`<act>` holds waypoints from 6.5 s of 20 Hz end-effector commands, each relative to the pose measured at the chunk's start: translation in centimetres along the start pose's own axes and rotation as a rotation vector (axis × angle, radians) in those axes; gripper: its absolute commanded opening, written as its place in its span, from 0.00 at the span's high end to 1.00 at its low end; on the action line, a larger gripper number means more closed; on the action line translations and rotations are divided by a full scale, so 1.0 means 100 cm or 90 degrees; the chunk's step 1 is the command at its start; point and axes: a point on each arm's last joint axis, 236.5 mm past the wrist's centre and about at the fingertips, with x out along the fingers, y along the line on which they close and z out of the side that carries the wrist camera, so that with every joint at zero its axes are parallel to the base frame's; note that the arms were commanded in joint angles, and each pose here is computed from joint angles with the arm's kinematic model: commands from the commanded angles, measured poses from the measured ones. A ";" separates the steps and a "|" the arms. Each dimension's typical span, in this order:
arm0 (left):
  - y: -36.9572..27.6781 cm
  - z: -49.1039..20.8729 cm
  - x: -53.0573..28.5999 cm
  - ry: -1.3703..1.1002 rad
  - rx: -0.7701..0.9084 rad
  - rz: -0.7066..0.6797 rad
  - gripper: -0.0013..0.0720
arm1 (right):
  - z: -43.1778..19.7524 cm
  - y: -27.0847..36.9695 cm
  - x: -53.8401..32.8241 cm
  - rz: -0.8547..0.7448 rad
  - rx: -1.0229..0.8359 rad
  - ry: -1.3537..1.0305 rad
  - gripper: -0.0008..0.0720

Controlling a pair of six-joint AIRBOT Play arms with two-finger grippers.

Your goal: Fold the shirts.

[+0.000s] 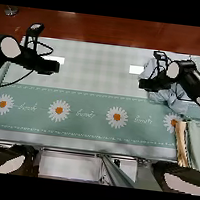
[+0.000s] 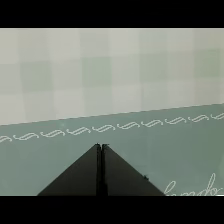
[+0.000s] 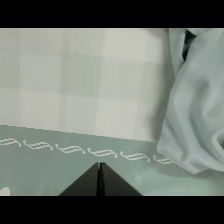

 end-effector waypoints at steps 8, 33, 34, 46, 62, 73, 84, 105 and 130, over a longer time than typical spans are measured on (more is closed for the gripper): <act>0.000 0.000 0.000 0.000 0.000 0.000 0.96 | 0.000 0.000 0.000 0.000 0.000 0.001 0.96; 0.010 0.073 0.044 -0.160 -0.018 -0.002 0.03 | 0.060 -0.231 0.038 -0.182 0.311 -0.190 0.12; 0.010 0.068 0.048 -0.146 -0.018 -0.001 0.03 | 0.050 -0.232 0.049 -0.167 0.334 -0.163 0.12; 0.045 0.008 0.022 0.031 -0.048 0.029 0.03 | 0.136 -0.164 -0.089 -0.004 0.212 -0.232 0.96; -0.051 -0.057 -0.061 -0.149 0.025 -0.124 0.03 | 0.099 0.063 -0.509 0.163 -0.174 -0.780 0.96; -0.052 -0.048 -0.058 -0.173 0.014 -0.131 0.03 | -0.035 0.274 -0.184 0.395 -0.310 -0.159 0.95; -0.030 -0.092 -0.043 -0.046 0.037 -0.071 0.03 | 0.015 0.031 -0.143 0.173 -0.021 -0.124 0.13; -0.072 -0.154 0.098 0.268 -0.087 -0.245 0.96 | -0.175 0.089 0.020 0.343 0.193 0.174 0.13; -0.072 0.143 -0.376 -0.646 0.029 -0.302 0.96 | 0.080 0.049 -0.454 0.163 -0.168 -0.607 0.96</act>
